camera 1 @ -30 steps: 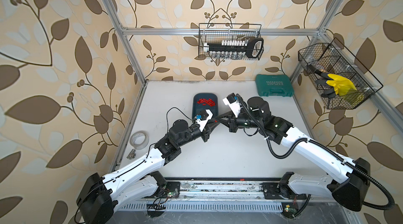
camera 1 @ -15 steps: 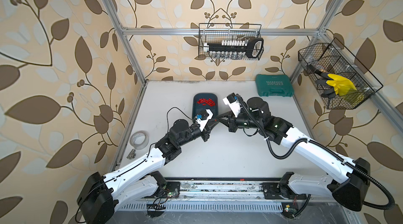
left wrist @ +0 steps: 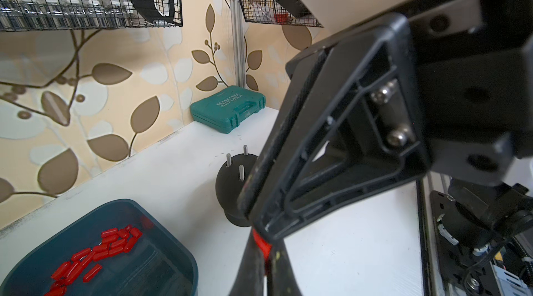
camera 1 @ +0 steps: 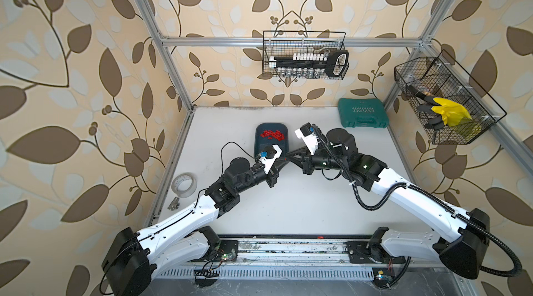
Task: Cover the protruding screws with screw protection sleeves
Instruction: Adjust the screw protection sleeve.
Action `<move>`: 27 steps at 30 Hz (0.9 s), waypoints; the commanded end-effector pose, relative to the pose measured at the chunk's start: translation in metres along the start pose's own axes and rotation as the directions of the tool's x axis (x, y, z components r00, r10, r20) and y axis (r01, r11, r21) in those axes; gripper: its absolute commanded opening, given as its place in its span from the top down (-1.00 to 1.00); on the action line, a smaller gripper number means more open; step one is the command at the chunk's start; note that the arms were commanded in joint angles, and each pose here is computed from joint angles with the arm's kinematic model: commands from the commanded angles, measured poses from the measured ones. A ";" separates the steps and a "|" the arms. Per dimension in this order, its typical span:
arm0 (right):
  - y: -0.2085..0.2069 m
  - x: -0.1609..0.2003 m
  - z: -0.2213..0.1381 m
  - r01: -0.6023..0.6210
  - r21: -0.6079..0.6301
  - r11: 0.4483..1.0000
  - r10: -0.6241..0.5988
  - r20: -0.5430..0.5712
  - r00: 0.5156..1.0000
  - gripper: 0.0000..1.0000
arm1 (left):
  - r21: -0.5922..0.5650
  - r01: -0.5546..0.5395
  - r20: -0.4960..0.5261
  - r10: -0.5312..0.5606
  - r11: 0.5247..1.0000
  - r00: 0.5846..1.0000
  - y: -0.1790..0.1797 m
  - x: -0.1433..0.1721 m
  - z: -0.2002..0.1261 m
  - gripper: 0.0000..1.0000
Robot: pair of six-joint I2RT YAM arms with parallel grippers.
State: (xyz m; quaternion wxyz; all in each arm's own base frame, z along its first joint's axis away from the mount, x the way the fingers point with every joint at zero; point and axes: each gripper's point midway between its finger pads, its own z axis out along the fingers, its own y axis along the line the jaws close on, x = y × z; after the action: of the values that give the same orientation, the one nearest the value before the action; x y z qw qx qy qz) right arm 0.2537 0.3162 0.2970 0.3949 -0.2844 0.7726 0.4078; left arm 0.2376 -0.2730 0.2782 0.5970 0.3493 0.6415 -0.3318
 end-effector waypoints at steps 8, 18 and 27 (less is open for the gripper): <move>0.000 0.007 0.005 -0.010 -0.001 1.000 0.010 -0.032 0.999 0.80 | 0.041 -0.055 0.119 0.050 0.998 0.992 -0.011 -0.043 -0.002 0.89; 0.002 0.005 0.004 -0.004 -0.003 1.000 0.004 -0.026 1.000 0.96 | 0.043 -0.055 0.118 0.050 0.998 0.992 -0.011 -0.043 -0.001 0.86; 0.002 0.003 0.003 0.001 0.001 1.000 -0.001 -0.021 1.000 0.95 | 0.048 -0.060 0.119 0.054 0.997 0.991 -0.012 -0.043 -0.001 0.82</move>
State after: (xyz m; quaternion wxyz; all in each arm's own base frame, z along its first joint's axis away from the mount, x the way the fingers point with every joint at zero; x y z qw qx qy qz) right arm 0.2536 0.3163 0.2966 0.3944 -0.2842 0.7732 0.4073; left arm 0.2375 -0.2732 0.2768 0.5956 0.3523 0.6423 -0.3296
